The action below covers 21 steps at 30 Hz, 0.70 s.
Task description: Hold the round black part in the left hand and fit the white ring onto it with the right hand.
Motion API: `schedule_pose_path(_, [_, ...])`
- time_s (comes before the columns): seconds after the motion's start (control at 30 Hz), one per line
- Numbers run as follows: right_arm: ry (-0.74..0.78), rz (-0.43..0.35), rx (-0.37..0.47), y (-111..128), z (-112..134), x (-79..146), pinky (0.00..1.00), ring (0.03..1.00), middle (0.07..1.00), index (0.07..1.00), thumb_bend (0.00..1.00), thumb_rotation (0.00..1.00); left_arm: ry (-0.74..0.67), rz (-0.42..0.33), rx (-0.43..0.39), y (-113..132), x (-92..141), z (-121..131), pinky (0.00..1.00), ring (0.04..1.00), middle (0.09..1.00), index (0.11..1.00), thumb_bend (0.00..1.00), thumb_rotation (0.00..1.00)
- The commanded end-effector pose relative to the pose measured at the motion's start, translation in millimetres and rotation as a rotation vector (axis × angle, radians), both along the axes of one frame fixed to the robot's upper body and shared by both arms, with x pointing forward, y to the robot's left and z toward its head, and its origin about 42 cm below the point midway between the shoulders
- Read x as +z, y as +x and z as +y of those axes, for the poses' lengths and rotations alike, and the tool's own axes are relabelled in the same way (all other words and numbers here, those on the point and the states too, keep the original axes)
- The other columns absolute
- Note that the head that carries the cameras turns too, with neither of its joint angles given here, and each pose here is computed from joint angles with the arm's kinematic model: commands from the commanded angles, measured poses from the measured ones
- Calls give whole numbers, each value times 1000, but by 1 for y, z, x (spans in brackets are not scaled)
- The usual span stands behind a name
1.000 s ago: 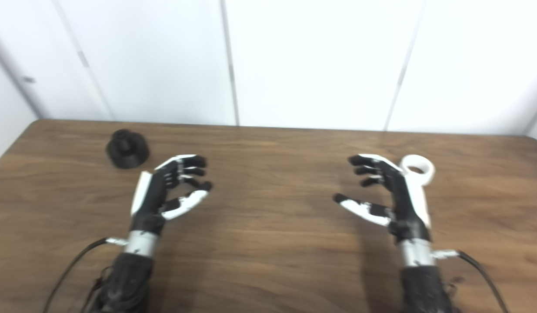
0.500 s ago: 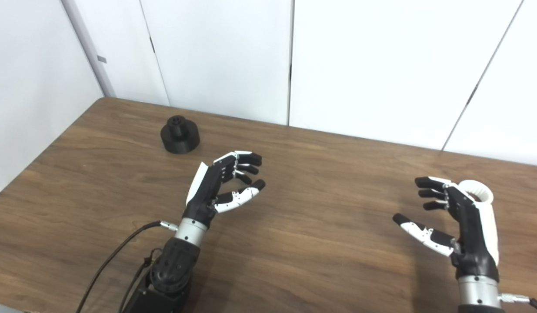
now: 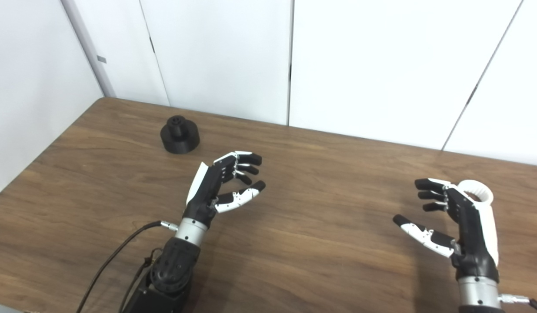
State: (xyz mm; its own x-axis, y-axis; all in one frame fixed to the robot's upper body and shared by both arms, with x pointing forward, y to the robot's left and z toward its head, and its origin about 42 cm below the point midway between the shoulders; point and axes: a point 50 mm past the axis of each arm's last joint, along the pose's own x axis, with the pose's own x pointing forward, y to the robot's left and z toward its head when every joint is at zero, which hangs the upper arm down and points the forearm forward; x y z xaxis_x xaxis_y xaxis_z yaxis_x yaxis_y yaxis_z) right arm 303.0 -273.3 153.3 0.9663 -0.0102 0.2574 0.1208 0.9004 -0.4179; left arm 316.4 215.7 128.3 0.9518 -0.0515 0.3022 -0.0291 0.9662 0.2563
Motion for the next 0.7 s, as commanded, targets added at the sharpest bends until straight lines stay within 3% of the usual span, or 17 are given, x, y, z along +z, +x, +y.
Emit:
schedule_pose_path(0.0, [-11,-71,10,7,-3,18,550,660,689,655,583,90,22,-105,0,11,28,2,517,647,711,641,598,69])
schedule_pose_path(0.13, [-7,-76,15,8,-4,15,541,656,687,654,582,68,68,-110,13,12,36,12,521,655,719,638,633,25])
schedule_pose_path(0.37, [4,-79,17,10,-5,13,535,643,680,647,599,49,111,-110,19,18,50,34,533,664,721,631,801,1])
schedule_pose_path(0.67, [10,-80,19,10,-8,13,542,651,683,649,595,68,197,-110,89,25,64,53,558,709,725,632,830,89])
